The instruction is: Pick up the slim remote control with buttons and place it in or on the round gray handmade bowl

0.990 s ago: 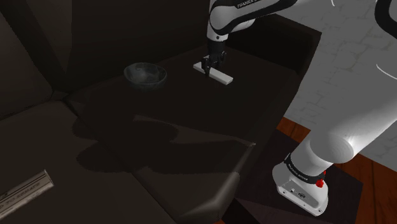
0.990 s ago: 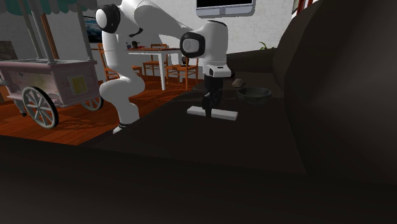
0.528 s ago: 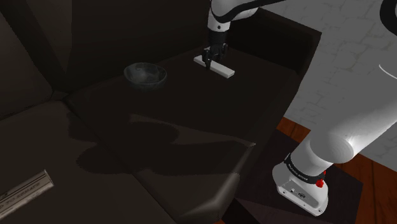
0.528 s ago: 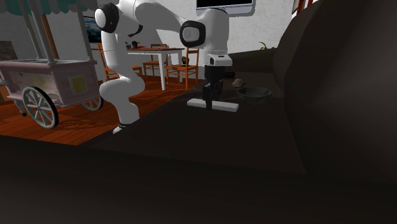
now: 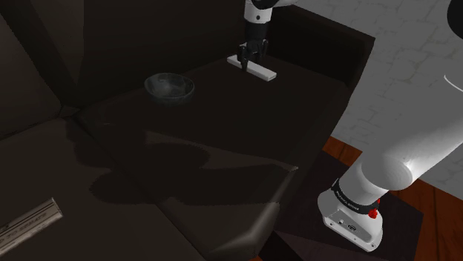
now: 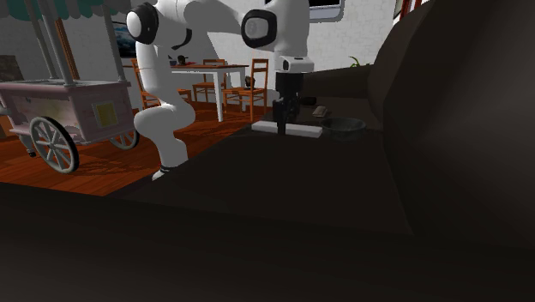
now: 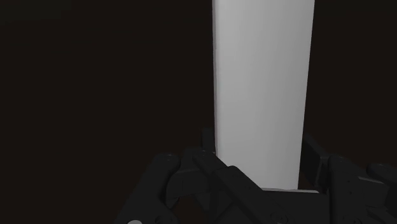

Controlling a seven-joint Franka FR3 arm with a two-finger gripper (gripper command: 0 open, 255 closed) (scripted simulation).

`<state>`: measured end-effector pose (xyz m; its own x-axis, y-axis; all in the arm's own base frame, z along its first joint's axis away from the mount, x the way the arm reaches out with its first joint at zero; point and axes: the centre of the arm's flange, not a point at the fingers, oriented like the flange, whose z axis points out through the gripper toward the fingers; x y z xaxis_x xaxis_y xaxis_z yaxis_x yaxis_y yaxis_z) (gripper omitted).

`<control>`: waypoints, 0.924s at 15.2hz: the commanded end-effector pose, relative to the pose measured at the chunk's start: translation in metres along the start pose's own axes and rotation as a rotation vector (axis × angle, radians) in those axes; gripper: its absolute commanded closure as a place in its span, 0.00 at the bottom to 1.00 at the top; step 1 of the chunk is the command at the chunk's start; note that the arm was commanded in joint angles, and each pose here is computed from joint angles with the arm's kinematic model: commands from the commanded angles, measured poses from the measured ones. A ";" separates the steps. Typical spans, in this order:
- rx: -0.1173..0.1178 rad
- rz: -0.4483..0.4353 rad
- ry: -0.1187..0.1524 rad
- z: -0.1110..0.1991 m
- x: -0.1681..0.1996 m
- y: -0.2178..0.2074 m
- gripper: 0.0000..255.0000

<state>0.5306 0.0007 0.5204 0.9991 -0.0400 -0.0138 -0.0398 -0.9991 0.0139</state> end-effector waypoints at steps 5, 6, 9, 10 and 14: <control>0.000 0.000 0.000 -0.034 -0.001 0.000 1.00; 0.000 0.000 0.000 -0.039 -0.001 0.000 1.00; 0.000 0.000 0.000 -0.051 -0.002 0.000 1.00; 0.000 0.000 0.000 -0.051 0.003 -0.013 1.00; 0.000 0.000 0.000 -0.051 0.021 -0.062 1.00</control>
<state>0.5493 0.0510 0.5744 0.9992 -0.0385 -0.0139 -0.0383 -0.9992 0.0141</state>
